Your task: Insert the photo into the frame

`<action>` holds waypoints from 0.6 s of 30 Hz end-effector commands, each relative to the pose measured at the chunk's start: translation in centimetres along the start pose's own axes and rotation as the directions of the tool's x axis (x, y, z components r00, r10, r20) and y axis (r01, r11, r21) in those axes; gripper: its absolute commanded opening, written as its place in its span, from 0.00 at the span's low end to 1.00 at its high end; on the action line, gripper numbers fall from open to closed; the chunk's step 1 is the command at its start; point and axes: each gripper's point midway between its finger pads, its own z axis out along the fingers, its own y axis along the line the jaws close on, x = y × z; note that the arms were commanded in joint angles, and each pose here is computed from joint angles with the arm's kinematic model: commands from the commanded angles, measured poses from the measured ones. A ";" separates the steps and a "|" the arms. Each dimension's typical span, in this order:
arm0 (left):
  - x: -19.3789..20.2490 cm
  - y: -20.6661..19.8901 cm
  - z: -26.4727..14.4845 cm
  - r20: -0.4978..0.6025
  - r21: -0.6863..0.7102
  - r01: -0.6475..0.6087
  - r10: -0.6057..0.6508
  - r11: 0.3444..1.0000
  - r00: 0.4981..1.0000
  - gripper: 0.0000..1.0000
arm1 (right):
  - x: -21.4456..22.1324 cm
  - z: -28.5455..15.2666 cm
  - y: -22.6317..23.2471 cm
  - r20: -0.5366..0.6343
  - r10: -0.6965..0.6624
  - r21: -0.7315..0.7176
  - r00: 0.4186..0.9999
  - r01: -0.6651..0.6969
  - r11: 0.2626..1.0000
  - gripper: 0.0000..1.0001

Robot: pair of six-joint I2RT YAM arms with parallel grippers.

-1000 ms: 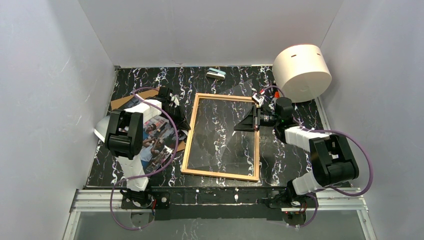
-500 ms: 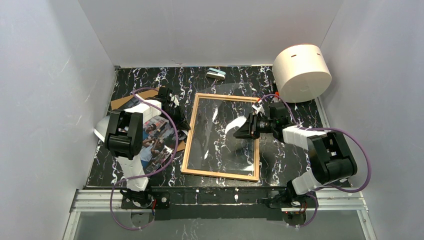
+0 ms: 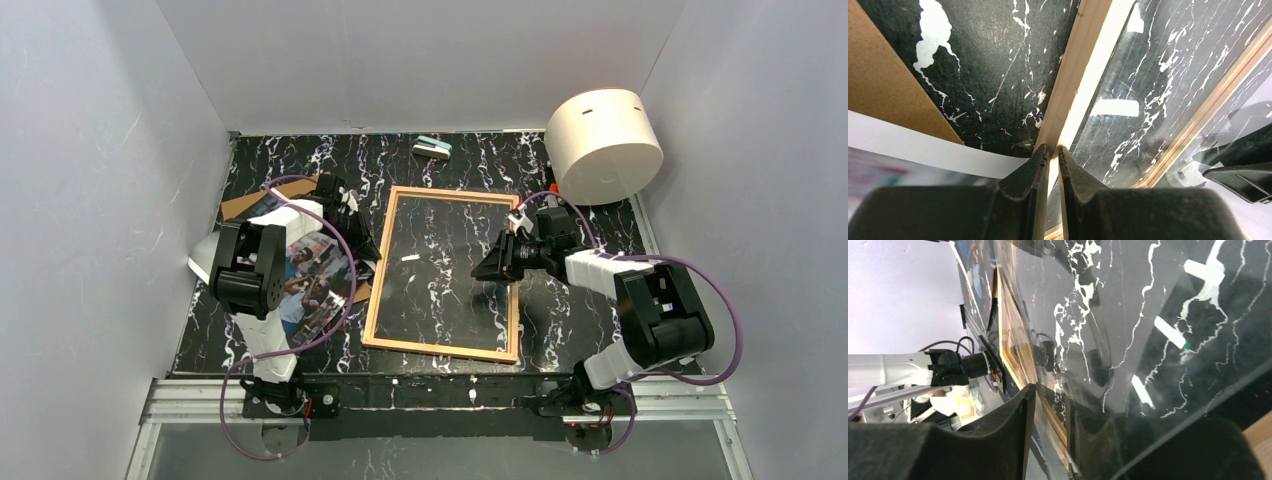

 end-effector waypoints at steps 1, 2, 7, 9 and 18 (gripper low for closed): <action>1.7 2.1 0.5 -0.047 -0.085 0.006 -0.010 0.996 0.999 0.11 | -0.3 0.3 -0.5 0.002 -0.057 0.029 0.998 0.057 0.998 0.34; 1.8 2.1 0.6 -0.049 -0.085 0.005 -0.009 0.996 0.999 0.11 | -0.3 0.3 -0.8 0.000 -0.062 0.038 0.998 0.062 0.997 0.34; 1.0 1.7 0.5 -0.037 -0.082 -0.006 0.003 0.997 0.999 0.11 | -0.2 0.6 -1.6 -0.014 -0.071 0.055 0.997 0.072 0.996 0.32; 0.8 1.7 0.5 -0.035 -0.083 -0.010 0.007 0.996 0.999 0.12 | -0.2 0.6 -2.0 -0.018 -0.072 0.075 0.997 0.074 0.994 0.31; 0.5 1.8 0.6 -0.033 -0.092 -0.016 0.013 0.996 0.999 0.12 | 0.2 0.7 -3.0 -0.046 -0.059 0.088 0.997 0.063 0.994 0.29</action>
